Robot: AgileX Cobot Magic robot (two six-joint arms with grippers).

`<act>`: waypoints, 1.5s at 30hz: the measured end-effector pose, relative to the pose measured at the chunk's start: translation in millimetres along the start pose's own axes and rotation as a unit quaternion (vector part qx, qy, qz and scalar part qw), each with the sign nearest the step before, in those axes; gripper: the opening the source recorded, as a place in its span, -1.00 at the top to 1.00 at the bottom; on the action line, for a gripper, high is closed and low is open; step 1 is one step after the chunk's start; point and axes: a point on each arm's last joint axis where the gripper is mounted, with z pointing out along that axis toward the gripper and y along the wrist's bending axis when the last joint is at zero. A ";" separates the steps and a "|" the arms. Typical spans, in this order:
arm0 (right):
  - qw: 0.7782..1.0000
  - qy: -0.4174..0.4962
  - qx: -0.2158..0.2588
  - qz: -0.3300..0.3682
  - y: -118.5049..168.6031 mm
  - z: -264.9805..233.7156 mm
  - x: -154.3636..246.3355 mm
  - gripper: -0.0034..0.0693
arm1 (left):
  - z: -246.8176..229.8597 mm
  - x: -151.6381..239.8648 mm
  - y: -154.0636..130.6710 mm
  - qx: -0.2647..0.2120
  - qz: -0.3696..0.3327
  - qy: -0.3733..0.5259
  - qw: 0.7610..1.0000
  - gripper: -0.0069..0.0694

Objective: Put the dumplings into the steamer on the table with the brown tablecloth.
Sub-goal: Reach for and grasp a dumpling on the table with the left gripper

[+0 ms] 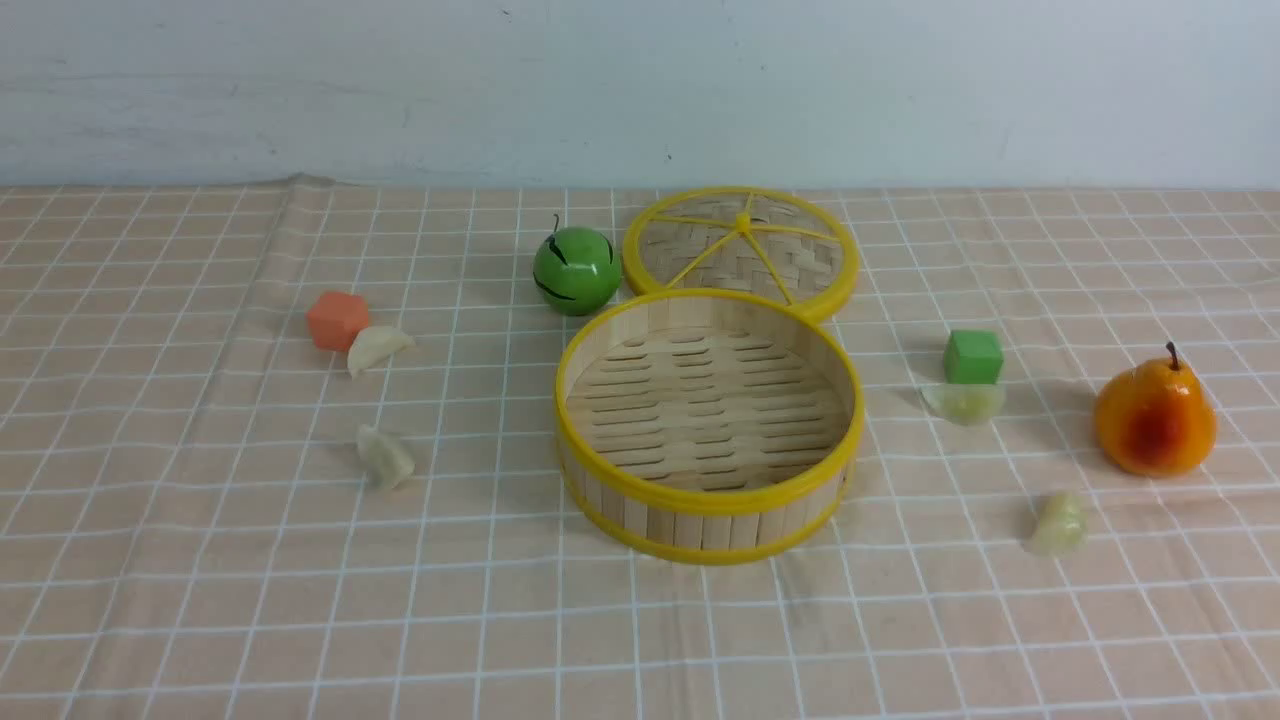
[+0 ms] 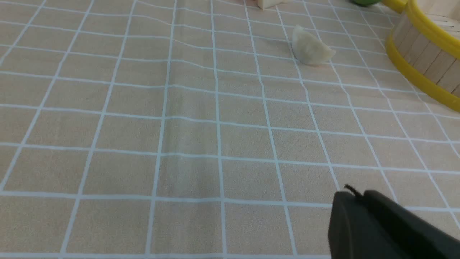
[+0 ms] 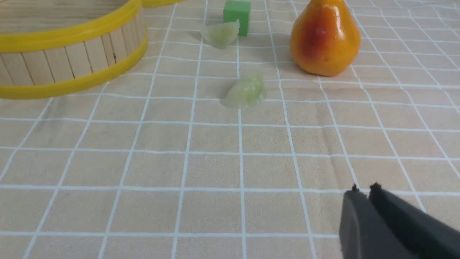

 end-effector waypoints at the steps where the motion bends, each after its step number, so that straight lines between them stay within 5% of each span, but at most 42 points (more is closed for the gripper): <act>1: 1.000 0.000 0.000 0.000 0.0 0.0 0.0 0.78 | 0.0 0.0 0.0 0.000 0.000 0.000 1.000 0.75; 37: 1.000 0.000 0.000 0.000 0.0 0.0 0.0 0.62 | 0.0 -0.5 0.8 -0.005 0.022 -0.003 1.000 0.67; 45: 1.000 0.000 0.000 0.000 0.0 0.0 0.0 0.60 | -1.6 -17.2 -0.2 -0.001 0.028 -0.095 0.995 0.65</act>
